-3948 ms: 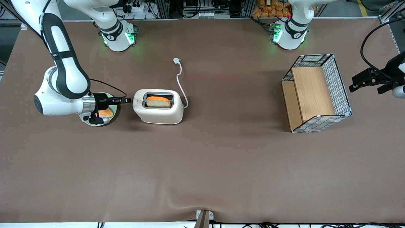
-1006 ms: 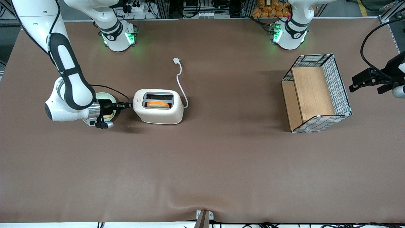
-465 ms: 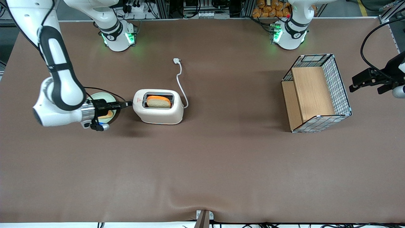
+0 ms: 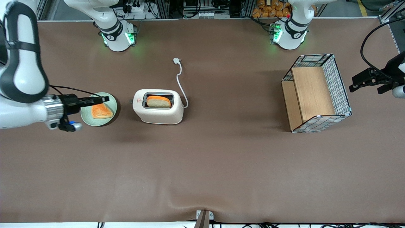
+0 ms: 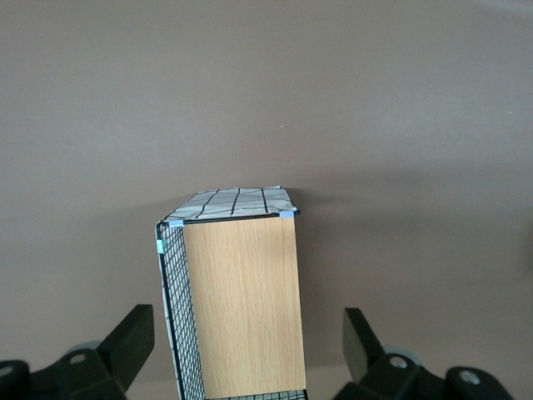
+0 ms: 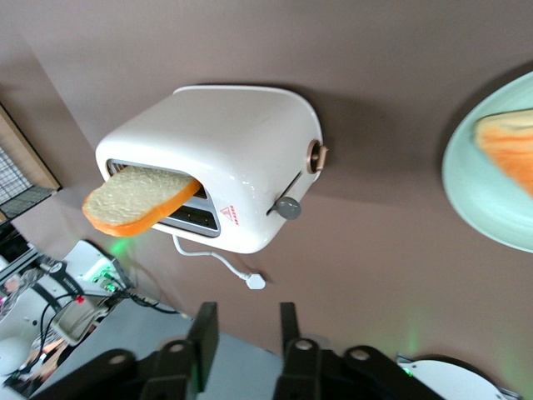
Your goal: Press toaster button with right arm
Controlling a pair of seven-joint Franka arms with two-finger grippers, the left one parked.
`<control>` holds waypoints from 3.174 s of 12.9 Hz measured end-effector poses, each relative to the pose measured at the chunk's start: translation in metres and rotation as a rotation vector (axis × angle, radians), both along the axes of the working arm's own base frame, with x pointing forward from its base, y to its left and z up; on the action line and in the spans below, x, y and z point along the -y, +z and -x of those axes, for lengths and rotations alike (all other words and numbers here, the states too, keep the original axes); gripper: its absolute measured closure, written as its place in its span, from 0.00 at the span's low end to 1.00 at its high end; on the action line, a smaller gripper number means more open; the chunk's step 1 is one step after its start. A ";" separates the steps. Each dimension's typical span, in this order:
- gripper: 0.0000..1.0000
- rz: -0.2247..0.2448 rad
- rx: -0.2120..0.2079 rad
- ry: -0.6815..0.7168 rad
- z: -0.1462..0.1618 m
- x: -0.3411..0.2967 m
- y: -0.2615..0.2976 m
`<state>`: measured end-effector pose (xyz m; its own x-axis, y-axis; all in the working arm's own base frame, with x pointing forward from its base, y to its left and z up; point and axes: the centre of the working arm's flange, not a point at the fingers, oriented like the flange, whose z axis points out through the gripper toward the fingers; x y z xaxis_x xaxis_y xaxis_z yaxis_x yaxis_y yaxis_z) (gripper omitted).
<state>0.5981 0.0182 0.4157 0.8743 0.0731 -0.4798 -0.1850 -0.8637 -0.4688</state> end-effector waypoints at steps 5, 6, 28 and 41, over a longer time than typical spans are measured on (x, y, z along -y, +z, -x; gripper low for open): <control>0.01 0.121 0.097 0.022 -0.014 0.023 0.046; 0.00 0.158 0.121 0.036 -0.016 0.025 0.057; 0.00 0.496 0.410 -0.009 0.060 0.067 0.229; 0.00 0.529 0.375 -0.009 0.060 0.058 0.232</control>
